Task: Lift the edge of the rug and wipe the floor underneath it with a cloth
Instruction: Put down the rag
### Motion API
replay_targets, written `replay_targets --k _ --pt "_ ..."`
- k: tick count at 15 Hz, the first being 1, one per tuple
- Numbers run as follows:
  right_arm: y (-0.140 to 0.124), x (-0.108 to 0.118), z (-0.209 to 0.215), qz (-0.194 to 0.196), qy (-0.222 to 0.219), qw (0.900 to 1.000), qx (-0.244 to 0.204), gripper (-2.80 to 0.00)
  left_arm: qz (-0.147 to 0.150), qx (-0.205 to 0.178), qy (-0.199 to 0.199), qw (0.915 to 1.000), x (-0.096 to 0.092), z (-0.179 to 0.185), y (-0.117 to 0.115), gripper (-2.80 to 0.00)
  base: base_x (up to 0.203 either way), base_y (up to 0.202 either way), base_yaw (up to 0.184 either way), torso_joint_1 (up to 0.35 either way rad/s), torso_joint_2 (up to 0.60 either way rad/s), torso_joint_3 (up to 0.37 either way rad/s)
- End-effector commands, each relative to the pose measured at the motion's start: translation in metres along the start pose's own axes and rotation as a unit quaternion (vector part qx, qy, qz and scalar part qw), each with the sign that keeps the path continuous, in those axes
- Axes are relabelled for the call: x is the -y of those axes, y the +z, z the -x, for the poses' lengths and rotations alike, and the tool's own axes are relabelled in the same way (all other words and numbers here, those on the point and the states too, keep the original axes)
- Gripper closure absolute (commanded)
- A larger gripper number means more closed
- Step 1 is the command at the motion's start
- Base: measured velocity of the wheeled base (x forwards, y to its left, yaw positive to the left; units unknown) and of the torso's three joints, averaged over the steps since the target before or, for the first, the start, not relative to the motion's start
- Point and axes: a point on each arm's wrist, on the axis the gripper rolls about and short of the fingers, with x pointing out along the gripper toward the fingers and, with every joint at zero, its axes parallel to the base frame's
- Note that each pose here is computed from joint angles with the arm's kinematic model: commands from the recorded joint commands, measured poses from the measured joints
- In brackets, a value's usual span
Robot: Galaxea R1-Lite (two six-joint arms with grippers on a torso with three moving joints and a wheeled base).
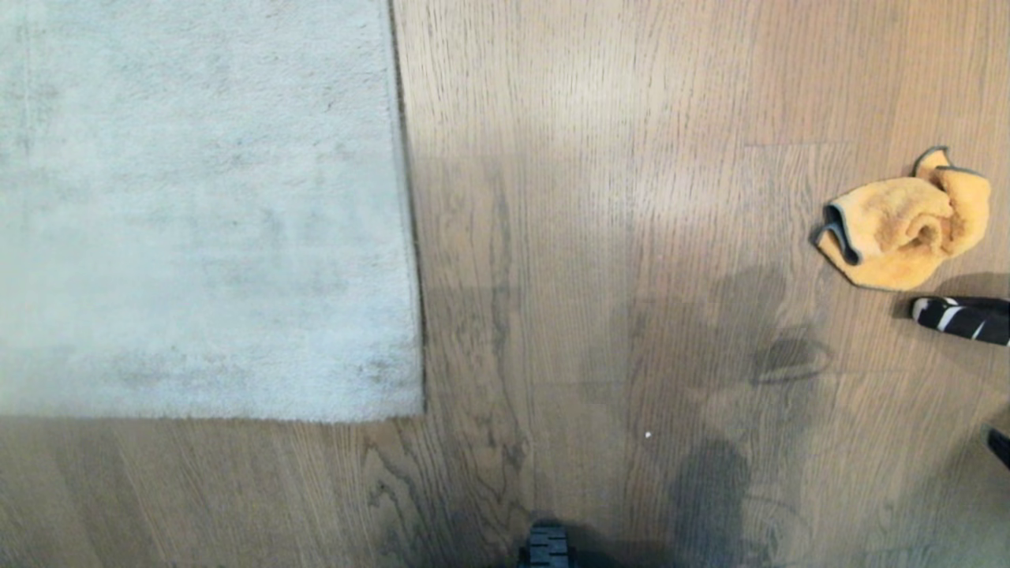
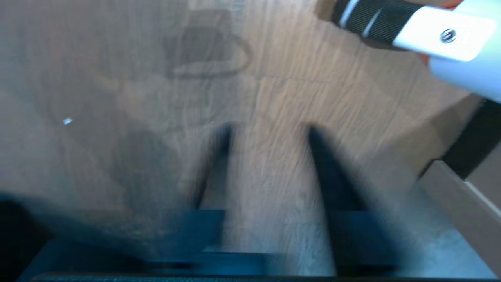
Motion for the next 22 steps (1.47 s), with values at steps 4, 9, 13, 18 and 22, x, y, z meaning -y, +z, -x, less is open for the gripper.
replay_targets --k 4,9,13,18,22 --pt "-0.030 -0.012 0.032 0.007 0.026 0.998 0.048 0.00 0.000 0.000 0.000 1.0000 0.000 0.000 0.000 0.00 0.000 0.000 0.000 0.000 0.00 0.000" --pt "-0.062 -0.020 0.064 -0.016 0.035 0.998 0.052 0.00 0.000 0.002 0.000 1.0000 0.000 0.000 0.000 0.00 0.000 0.000 0.000 0.000 0.00 0.000" --pt "-0.070 -0.021 0.064 -0.057 0.038 0.998 0.010 0.00 0.000 0.004 0.000 1.0000 0.000 0.000 0.000 0.00 0.000 0.000 0.000 0.000 0.00 0.000" --pt "-0.082 -0.020 0.070 -0.058 0.042 0.997 0.005 0.00 0.000 0.004 0.001 1.0000 0.000 0.000 0.000 0.00 0.000 0.000 0.000 0.000 0.00 0.000" --pt "-0.089 -0.021 0.082 -0.061 0.038 0.995 0.072 0.00 0.000 0.004 0.001 1.0000 0.000 0.000 0.000 0.00 0.000 0.000 0.000 0.000 0.00 0.000"
